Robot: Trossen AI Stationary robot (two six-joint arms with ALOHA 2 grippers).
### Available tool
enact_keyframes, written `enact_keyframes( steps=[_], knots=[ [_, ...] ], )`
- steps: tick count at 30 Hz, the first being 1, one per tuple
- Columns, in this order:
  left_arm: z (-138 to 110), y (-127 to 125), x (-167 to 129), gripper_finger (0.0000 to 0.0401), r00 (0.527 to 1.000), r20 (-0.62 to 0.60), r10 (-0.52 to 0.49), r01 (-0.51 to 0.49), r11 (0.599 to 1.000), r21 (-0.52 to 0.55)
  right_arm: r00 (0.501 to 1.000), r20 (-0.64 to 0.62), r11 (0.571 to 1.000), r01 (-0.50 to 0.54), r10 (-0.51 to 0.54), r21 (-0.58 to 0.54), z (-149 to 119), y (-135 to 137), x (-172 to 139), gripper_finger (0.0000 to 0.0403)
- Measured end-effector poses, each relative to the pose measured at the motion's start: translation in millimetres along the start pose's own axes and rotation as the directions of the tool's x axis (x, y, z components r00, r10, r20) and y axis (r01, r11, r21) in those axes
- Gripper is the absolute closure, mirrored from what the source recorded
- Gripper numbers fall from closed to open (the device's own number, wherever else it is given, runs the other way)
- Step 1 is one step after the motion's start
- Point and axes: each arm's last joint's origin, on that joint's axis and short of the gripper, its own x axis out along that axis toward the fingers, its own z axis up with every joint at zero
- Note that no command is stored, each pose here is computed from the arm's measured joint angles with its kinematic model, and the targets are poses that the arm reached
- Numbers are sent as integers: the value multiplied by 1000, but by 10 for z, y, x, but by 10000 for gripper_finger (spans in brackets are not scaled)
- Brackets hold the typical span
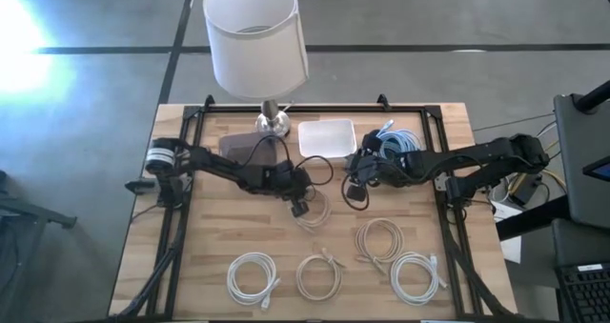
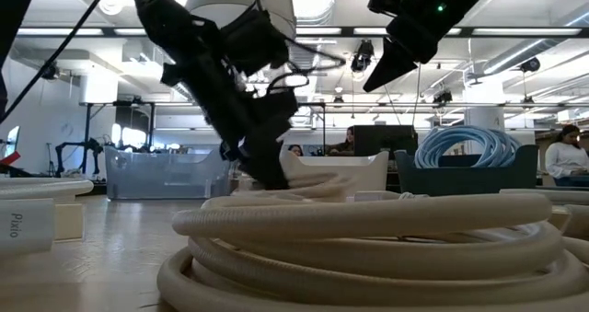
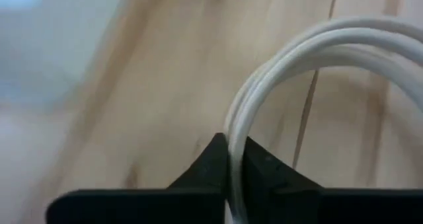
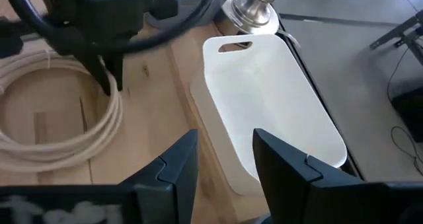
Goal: Sort HDMI cables
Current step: Put the top brown hdmi cable into the black bin
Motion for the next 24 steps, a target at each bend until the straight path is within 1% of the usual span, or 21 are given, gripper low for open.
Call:
enact_keyframes(
  steps=[5,7,9,12,14,16,17,20,22,24],
  knots=[
    [198,-24,-167,380,996,88,0,1,1000,-3,1000,-1,1000,0,0,3,-1,0,0,260],
    [263,-19,-281,375,993,121,-8,8,1000,4,1000,-1,1000,0,0,3,-1,0,0,258],
    [333,-8,-425,373,986,169,10,-13,1000,16,1000,-1,1000,0,0,3,-2,0,1,257],
    [391,34,-680,379,971,214,109,-121,992,41,1000,-2,1000,0,0,7,-4,0,1,259],
    [412,69,-877,382,950,237,204,-220,974,45,1000,-2,1000,0,0,7,-4,0,1,262],
    [421,102,-1089,382,908,267,323,-340,940,19,1000,-2,1000,0,0,8,-4,0,1,265],
    [408,119,-1186,380,881,272,388,-405,914,8,1000,-2,1000,0,0,11,-4,0,1,267],
    [323,185,-1419,372,782,259,566,-579,815,-33,1000,-3,999,0,0,44,-7,1,2,271],
    [247,251,-1522,370,724,230,650,-655,753,-64,1000,-3,998,0,0,59,-8,1,3,274],
    [157,327,-1578,371,676,192,712,-708,699,-101,1000,-3,998,0,0,61,-9,2,3,275]
  ],
)
